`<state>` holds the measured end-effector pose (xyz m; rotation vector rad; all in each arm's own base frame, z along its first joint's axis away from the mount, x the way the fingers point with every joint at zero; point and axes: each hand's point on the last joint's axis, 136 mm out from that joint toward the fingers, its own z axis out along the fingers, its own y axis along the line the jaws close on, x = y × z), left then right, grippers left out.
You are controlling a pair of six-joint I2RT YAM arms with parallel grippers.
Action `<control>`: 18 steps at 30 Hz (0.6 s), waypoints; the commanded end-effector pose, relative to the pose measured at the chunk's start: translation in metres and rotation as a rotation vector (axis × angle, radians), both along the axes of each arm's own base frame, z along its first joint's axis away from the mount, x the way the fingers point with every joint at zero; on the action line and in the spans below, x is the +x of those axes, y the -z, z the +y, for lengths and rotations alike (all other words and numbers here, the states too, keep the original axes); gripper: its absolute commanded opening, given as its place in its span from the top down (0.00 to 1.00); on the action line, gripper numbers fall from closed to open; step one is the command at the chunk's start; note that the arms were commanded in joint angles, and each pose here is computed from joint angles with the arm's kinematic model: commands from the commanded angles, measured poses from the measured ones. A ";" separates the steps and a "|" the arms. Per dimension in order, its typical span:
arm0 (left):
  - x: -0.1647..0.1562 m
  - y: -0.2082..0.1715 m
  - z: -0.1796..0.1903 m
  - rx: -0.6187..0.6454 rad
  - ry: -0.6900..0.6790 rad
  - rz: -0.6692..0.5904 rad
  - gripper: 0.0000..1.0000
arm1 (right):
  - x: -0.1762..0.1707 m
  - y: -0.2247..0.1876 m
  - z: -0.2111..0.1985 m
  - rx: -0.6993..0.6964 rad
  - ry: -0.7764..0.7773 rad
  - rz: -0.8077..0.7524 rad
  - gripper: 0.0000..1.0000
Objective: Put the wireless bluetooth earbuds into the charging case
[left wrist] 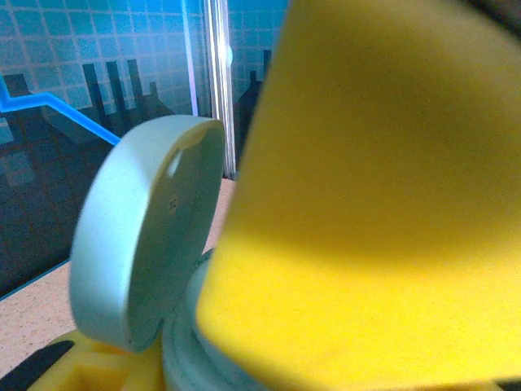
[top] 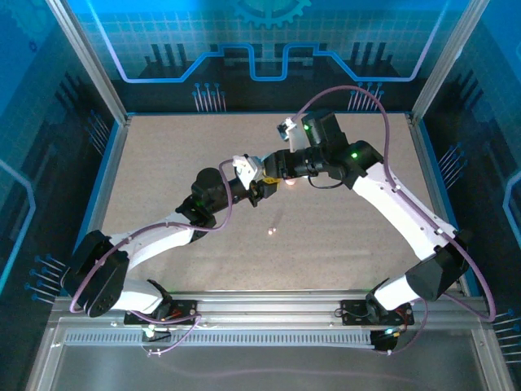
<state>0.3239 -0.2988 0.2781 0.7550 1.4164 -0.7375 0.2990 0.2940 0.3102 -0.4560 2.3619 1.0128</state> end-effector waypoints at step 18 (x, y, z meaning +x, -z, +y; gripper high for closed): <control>-0.003 -0.031 -0.001 -0.047 0.004 -0.078 0.66 | -0.012 -0.007 0.007 0.003 -0.071 0.020 0.72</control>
